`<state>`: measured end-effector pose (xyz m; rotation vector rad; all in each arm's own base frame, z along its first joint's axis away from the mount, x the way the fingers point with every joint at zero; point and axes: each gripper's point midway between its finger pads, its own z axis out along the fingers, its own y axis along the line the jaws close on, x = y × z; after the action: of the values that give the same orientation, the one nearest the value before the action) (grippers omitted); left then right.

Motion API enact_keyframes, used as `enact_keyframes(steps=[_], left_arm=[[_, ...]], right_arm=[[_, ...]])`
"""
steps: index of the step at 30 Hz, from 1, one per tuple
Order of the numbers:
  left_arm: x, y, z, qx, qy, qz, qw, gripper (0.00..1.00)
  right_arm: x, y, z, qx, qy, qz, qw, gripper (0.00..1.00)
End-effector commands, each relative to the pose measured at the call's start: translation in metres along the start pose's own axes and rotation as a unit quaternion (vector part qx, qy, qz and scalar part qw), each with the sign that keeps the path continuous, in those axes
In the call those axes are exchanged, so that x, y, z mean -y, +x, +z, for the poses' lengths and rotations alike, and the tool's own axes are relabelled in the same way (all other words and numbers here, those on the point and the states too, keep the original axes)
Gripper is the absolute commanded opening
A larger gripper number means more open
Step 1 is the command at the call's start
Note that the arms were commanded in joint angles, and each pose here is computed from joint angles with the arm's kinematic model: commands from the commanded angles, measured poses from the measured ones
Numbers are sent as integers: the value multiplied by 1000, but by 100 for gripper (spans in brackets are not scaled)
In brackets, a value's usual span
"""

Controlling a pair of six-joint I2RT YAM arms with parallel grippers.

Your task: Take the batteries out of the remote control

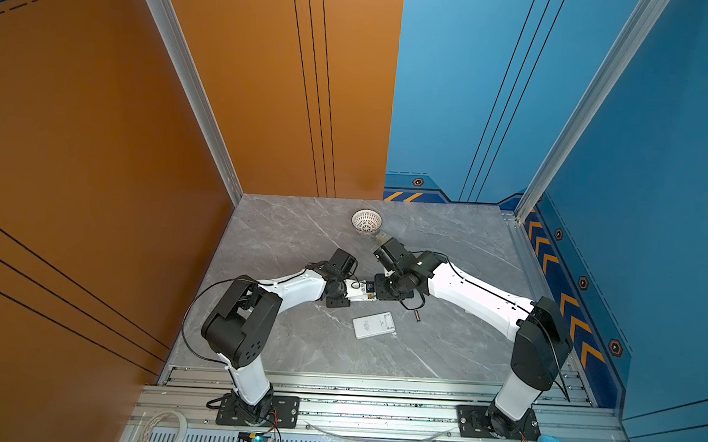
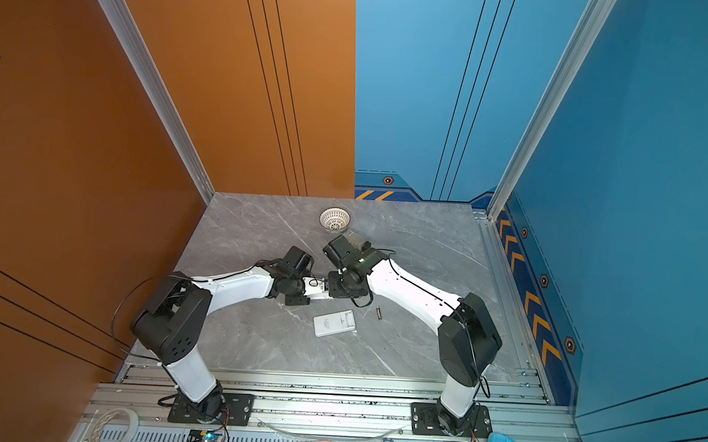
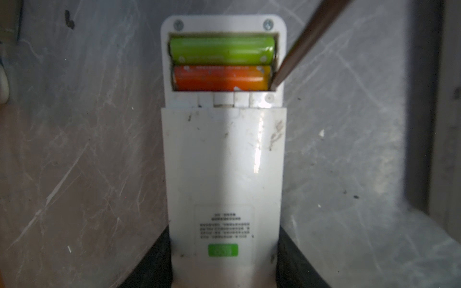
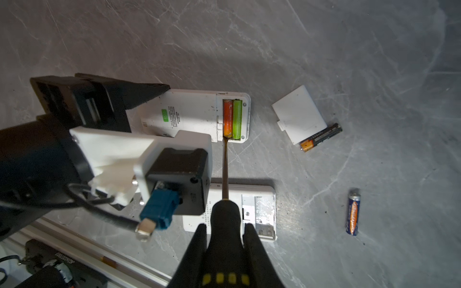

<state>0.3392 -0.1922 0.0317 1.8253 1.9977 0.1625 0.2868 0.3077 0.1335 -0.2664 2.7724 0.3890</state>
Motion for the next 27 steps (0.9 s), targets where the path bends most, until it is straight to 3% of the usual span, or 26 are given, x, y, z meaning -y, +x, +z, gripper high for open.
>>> enact_keyframes(steps=[1, 8, 19, 27], left_arm=[[38, 9, 9, -11, 83, -3, 997, 3], [38, 8, 8, -12, 90, -5, 996, 3], [48, -7, -2, 32, 163, -44, 985, 0], [59, -16, -5, 50, 220, -68, 972, 0]], right_arm=[[11, 10, 12, 11, 51, -32, 998, 0], [12, 19, 13, 33, 95, -61, 993, 0], [15, 37, 23, 194, 109, -78, 972, 0], [14, 36, 41, 255, 98, -72, 959, 0]])
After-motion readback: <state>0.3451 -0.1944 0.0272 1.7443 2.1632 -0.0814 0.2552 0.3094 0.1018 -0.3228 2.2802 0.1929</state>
